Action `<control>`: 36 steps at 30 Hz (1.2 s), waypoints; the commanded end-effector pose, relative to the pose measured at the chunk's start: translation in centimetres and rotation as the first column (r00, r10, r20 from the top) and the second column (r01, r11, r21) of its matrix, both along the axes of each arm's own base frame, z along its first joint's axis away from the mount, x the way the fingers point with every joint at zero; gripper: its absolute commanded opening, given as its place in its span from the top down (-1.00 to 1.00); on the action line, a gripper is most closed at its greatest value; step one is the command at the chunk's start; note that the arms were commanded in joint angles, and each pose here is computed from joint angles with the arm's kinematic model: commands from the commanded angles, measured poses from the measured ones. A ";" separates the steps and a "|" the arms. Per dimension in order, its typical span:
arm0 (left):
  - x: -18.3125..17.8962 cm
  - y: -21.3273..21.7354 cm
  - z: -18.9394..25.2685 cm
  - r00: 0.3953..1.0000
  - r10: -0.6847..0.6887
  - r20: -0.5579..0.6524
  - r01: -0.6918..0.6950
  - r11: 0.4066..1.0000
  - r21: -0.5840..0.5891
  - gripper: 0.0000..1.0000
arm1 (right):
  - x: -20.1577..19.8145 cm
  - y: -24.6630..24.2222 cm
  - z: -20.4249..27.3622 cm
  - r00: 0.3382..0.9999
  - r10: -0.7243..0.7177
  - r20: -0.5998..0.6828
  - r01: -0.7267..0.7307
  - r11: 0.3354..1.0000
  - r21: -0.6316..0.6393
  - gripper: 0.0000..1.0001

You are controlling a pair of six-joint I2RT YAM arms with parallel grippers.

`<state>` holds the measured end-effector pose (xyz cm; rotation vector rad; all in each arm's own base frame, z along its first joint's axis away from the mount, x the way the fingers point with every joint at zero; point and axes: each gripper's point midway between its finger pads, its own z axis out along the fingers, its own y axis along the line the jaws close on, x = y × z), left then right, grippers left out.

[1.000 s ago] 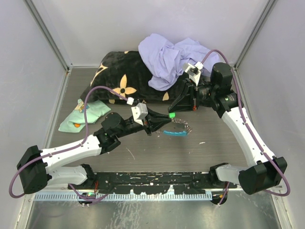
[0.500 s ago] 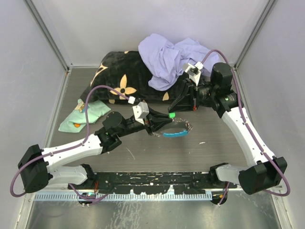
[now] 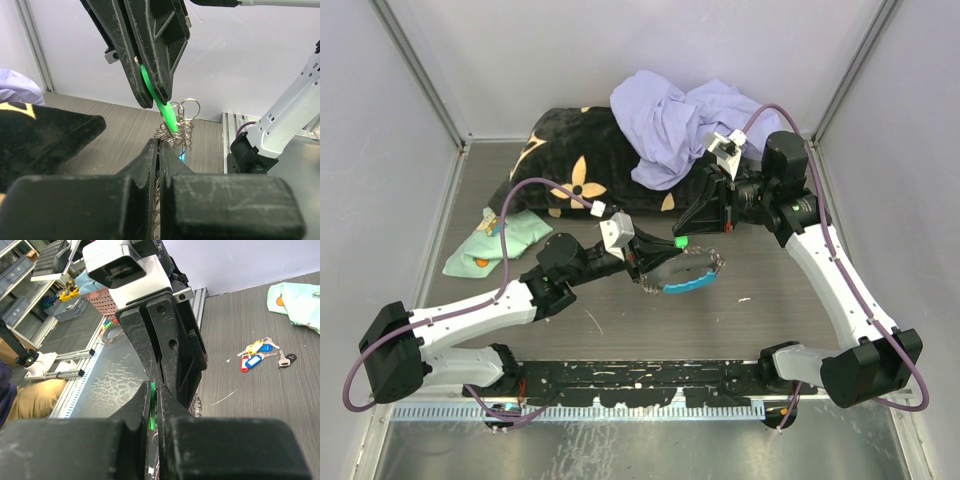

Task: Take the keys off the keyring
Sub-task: Remove the key from the keyring.

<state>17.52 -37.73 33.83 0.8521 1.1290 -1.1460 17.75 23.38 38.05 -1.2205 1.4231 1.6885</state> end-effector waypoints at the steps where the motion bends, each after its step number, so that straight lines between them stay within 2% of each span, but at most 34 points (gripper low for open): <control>1: -0.1 0.5 3.8 0.999 0.008 0.053 -0.003 0.996 -0.094 1.00 | -1.3 -0.3 1.8 0.996 0.042 0.078 -0.044 0.999 0.024 0.98; 10: 0.2 1.2 3.8 0.999 0.038 0.016 -0.036 0.993 -0.109 1.00 | -0.9 -0.6 2.1 0.996 0.020 0.089 -0.022 0.999 0.027 0.98; 20: 1.3 2.8 4.0 0.987 0.118 -0.108 -0.138 0.970 -0.199 1.00 | -0.9 -1.1 1.8 0.995 -0.005 0.099 0.002 1.000 0.030 0.98; 31: 2.1 5.0 5.8 0.952 0.137 -0.272 -0.235 0.899 -0.370 1.00 | -0.7 -1.0 0.3 0.989 -0.029 0.147 0.023 0.999 0.039 0.98; 36: 2.5 5.4 6.0 0.912 0.095 -0.399 -0.275 0.863 -0.423 1.00 | -0.3 -1.1 -0.6 0.967 -0.083 0.239 0.079 0.997 0.028 0.98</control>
